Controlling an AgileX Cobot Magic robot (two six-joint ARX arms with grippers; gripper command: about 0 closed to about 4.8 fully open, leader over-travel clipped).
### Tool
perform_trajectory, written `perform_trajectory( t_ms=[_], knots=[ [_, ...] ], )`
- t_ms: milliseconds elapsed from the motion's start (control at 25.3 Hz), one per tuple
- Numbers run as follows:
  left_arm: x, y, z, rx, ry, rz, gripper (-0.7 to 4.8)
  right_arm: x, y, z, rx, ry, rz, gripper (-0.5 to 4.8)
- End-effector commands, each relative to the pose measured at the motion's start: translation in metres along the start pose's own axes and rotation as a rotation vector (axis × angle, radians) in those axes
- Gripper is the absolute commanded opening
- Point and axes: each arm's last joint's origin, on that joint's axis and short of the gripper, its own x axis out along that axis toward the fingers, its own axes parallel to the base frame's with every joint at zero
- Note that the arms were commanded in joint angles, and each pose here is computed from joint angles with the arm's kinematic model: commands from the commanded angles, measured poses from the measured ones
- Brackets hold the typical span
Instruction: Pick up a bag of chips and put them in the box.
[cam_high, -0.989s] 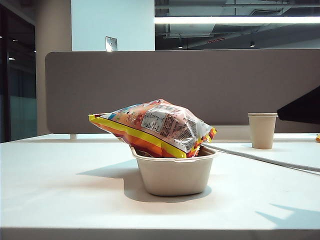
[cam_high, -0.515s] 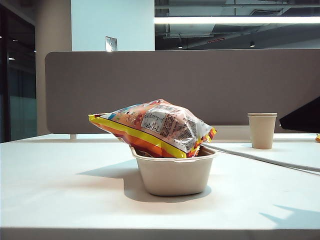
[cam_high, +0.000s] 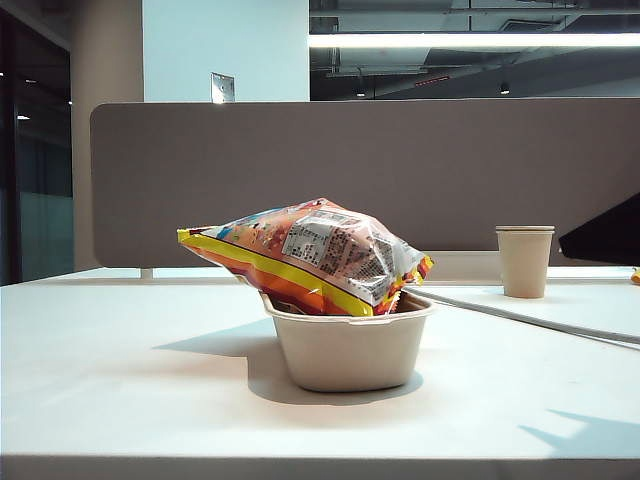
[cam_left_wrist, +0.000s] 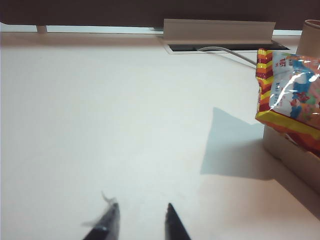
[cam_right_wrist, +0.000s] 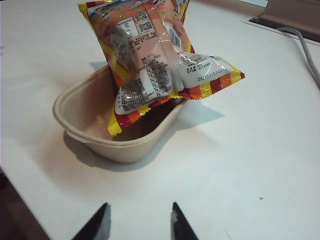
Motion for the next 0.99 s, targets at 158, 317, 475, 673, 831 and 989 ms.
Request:
perform_trajectory(
  t_ms=[158,317,475,673,831,989],
  knots=[
    [0.0,0.0,-0.001,-0.045,0.009,-0.001,1.19,0.0,0.0,0.001,0.0,-0.015,0.0,1.56],
    [0.0,0.0,-0.001,-0.065,0.008,0.0,1.19,0.0,0.0,0.001,0.001,-0.015,0.0,1.56],
    [0.0,0.0,-0.001,-0.065,0.008,0.0,1.19,0.0,0.0,0.001,0.0,-0.015,-0.001,1.56],
    [0.0,0.0,-0.001,-0.066,0.008,0.0,1.19,0.0,0.0,0.001,0.001,-0.015,-0.003,1.57],
    [0.0,0.0,-0.001,-0.068,0.008,0.0,1.19,0.0,-0.005,0.001,0.01,-0.013,-0.04,1.56],
    [0.0,0.0,-0.001,-0.069,0.008,0.0,1.19,-0.001,-0.015,0.0,0.032,-0.008,-0.134,1.56]
  ],
)
